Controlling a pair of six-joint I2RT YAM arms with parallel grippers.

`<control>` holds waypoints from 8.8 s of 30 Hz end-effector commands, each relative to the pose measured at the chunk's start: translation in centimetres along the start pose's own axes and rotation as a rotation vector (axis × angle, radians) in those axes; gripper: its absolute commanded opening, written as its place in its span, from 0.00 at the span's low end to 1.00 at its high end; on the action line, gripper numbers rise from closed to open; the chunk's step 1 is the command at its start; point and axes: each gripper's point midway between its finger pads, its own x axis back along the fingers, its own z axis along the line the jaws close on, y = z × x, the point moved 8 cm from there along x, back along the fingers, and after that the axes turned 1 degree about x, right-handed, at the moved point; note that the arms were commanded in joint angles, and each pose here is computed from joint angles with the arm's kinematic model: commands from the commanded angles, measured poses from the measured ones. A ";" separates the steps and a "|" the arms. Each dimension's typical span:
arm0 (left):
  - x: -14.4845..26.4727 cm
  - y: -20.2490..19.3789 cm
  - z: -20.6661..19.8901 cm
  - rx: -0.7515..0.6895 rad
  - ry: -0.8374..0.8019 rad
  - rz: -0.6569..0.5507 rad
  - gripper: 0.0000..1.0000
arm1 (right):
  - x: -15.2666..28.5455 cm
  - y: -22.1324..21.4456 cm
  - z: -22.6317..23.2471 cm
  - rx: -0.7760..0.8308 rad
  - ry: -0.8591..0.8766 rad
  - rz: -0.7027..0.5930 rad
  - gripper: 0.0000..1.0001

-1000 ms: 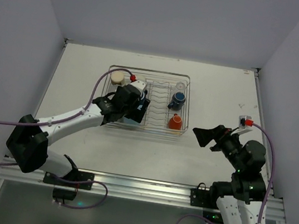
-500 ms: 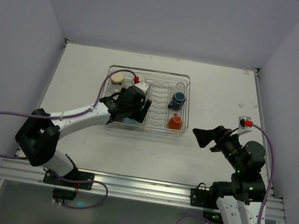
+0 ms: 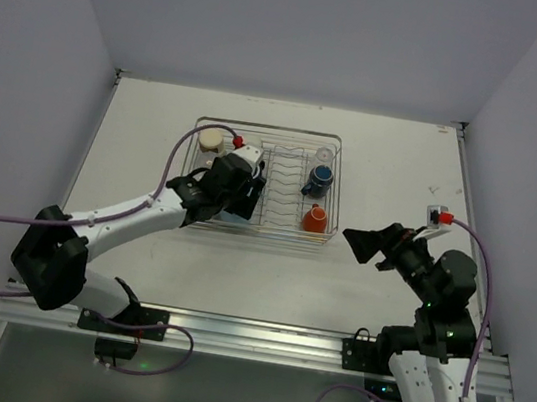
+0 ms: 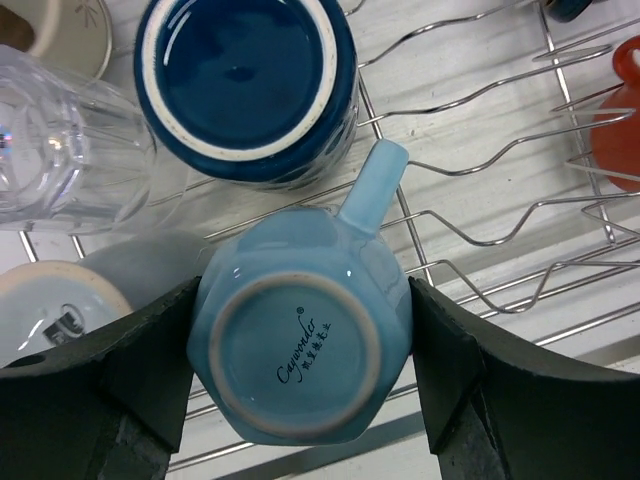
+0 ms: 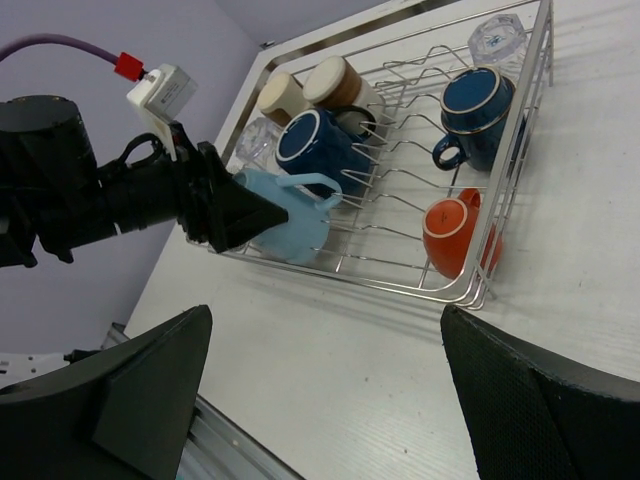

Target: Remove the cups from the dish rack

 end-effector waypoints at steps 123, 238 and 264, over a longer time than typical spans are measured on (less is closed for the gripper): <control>10.7 2.5 2.2 0.101 -0.108 -0.305 0.98 | -21.5 15.8 -8.3 0.272 -0.630 0.281 0.71; 15.6 7.0 -3.4 0.547 -0.930 -0.590 1.00 | -10.8 -0.6 11.3 -0.067 0.694 0.039 0.00; 16.0 -2.0 4.8 0.070 -0.289 -0.481 1.00 | -8.8 10.2 -4.7 0.084 -0.552 -0.017 0.00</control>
